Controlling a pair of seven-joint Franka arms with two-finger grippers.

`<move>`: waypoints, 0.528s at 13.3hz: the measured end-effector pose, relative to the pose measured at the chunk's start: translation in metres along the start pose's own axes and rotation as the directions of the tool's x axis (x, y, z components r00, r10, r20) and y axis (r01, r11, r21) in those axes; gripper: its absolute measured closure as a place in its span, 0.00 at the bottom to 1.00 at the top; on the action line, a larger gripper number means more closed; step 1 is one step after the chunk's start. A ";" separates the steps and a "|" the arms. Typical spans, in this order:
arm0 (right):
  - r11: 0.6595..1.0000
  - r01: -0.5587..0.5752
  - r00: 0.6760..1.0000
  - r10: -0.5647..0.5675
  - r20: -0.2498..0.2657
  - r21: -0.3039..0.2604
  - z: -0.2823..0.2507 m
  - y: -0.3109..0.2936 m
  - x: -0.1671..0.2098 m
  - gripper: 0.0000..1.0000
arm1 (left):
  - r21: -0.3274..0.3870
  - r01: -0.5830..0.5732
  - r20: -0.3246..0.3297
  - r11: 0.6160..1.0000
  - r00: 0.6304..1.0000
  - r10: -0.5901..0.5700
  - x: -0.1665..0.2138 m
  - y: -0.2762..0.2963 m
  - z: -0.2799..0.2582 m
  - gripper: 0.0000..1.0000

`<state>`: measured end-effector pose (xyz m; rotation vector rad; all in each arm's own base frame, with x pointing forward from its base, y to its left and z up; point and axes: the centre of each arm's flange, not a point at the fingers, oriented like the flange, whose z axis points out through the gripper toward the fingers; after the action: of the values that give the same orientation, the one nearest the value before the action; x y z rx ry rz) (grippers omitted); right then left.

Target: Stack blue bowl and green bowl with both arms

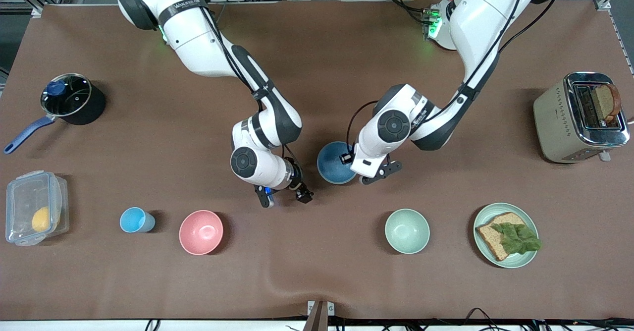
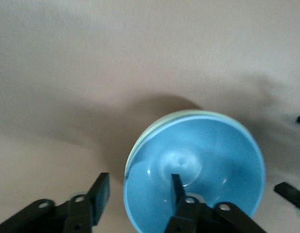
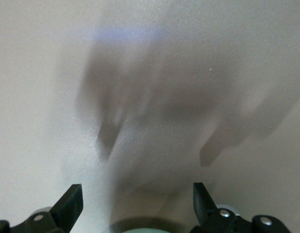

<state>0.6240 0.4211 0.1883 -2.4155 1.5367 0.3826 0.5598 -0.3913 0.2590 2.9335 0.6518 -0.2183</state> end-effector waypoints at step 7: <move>0.999 0.027 0.998 -0.026 -0.055 0.032 -0.023 -0.010 0.013 0.00 | -0.081 0.037 -0.213 0.996 0.976 -0.053 0.049 -0.040 -0.170 0.00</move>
<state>0.6403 0.4064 0.2063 -2.4380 1.5195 0.2857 0.6062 -0.3088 0.4136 2.8944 0.7382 0.1206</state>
